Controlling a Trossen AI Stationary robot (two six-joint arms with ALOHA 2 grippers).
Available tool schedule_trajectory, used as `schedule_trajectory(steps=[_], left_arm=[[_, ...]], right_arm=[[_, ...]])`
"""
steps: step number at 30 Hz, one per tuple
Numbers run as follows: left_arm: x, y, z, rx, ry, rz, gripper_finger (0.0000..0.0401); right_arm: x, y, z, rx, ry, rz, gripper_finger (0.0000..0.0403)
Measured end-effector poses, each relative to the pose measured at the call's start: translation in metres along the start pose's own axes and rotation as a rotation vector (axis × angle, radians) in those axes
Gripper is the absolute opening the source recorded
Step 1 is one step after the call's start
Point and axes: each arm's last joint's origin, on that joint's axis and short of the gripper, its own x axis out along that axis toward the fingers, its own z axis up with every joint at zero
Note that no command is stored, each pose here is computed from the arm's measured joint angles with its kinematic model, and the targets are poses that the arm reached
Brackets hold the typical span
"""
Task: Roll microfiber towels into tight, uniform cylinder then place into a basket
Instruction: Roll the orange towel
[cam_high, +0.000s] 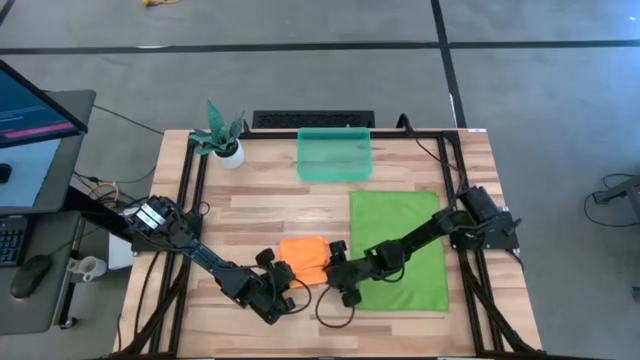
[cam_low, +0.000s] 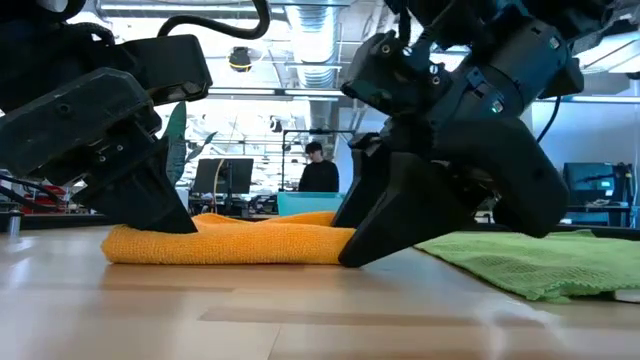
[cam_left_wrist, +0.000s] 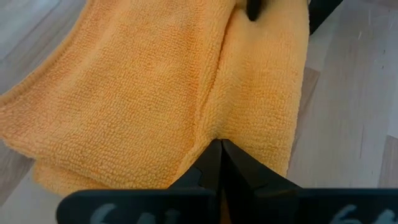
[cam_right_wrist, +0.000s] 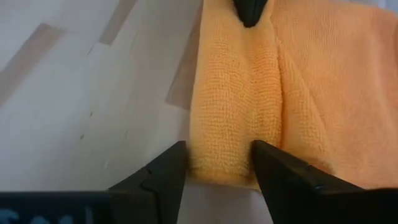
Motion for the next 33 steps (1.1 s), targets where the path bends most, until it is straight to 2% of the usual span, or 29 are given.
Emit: schedule_trajectory(steps=[4, 8, 16, 19, 23, 30, 33], left_arm=[[0.0, 0.0, 0.0, 0.0, -0.002, 0.001, 0.0], [0.0, 0.0, 0.0, 0.019, -0.003, 0.0, 0.001], [0.001, 0.0, 0.002, -0.011, -0.005, -0.002, 0.0091], [0.003, 0.001, 0.004, -0.006, 0.011, -0.008, 0.0117], [0.001, -0.001, 0.009, 0.044, 0.018, -0.016, 0.0126], [-0.025, -0.015, 0.024, 0.275, 0.036, 0.029, 0.0129], [-0.038, -0.024, 0.023, 0.416, 0.029, 0.024, 0.0129]], right_arm=[[0.002, -0.006, -0.003, 0.096, 0.027, 0.019, 0.0176], [0.003, -0.012, -0.004, 0.159, 0.034, 0.051, 0.0125], [0.004, -0.016, -0.005, 0.251, 0.049, 0.106, 0.0024], [0.004, -0.017, -0.006, 0.262, 0.052, 0.115, 0.0019], [0.005, -0.021, -0.006, 0.325, 0.057, 0.13, 0.0022], [0.005, -0.025, -0.006, 0.4, 0.063, 0.162, 0.0019], [0.005, -0.025, -0.006, 0.418, 0.064, 0.162, 0.0019]])
